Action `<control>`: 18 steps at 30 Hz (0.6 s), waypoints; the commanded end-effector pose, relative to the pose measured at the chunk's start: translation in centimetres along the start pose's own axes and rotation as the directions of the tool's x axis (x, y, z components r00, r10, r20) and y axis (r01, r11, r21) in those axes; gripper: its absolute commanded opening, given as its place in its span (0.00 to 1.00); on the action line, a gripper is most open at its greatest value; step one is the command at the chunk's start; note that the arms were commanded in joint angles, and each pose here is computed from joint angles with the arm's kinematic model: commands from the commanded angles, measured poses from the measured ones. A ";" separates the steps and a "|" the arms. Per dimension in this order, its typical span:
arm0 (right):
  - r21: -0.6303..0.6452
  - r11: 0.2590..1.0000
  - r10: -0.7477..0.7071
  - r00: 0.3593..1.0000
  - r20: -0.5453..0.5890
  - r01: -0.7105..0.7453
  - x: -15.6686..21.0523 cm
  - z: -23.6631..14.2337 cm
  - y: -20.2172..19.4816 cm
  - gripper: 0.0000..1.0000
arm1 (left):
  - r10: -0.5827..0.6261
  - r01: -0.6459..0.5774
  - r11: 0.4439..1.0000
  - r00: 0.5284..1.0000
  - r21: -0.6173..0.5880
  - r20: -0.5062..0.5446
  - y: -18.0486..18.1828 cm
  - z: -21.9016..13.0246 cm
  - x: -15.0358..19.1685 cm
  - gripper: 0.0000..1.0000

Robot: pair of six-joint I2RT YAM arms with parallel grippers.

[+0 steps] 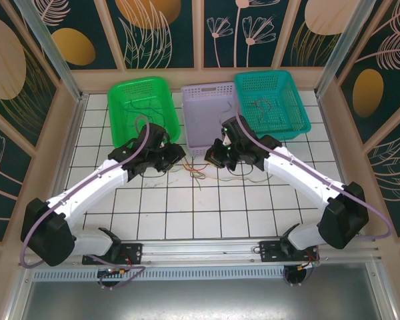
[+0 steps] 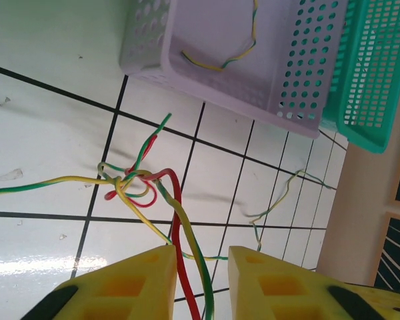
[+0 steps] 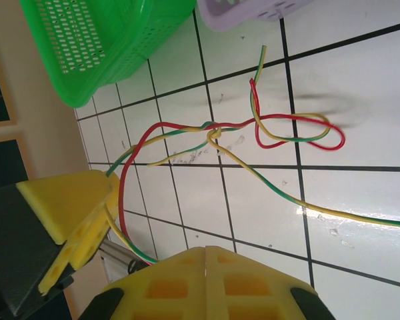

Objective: Untangle the cables

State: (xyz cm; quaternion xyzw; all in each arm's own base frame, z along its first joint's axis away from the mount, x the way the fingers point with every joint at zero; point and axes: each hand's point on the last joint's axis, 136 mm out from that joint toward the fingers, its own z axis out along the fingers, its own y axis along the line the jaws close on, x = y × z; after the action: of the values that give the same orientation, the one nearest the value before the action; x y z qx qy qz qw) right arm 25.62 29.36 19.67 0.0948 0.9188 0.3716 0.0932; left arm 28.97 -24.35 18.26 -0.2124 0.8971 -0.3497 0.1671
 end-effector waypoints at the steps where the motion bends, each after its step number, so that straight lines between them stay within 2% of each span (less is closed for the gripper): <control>1: 0.008 0.999 -0.032 0.999 0.018 0.032 -0.4 -0.2 0.5 0.00 | 0.031 -0.031 0.999 0.999 -0.040 -0.023 0.4 -0.4 0.2 0.25; 5: 0.008 1.000 -0.031 0.999 0.019 0.030 -0.5 -0.1 0.5 0.00 | 0.039 -0.042 0.998 0.998 -0.048 -0.058 0.6 0.0 0.7 0.25; 12: -0.002 0.999 -0.032 0.999 0.018 0.032 -0.6 0.0 1.0 0.00 | 0.050 -0.056 0.996 0.995 -0.074 -0.090 1.0 0.7 1.1 0.30; 16: -0.001 0.999 -0.033 0.999 0.017 0.033 -0.6 0.1 0.9 0.00 | 0.048 -0.053 0.996 0.996 -0.065 -0.079 0.8 0.8 0.9 0.19; 18: 0.002 0.999 -0.032 0.999 0.015 0.032 -0.6 0.2 0.8 0.00 | 0.050 -0.054 0.997 0.996 -0.061 -0.072 0.6 0.7 0.7 0.17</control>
State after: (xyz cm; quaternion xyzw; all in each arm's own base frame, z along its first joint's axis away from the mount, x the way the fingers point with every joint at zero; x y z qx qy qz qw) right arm 25.95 29.49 19.52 0.0952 0.9201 0.3680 0.0947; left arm 28.19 -24.48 16.25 -0.1881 0.9198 -0.3183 0.1318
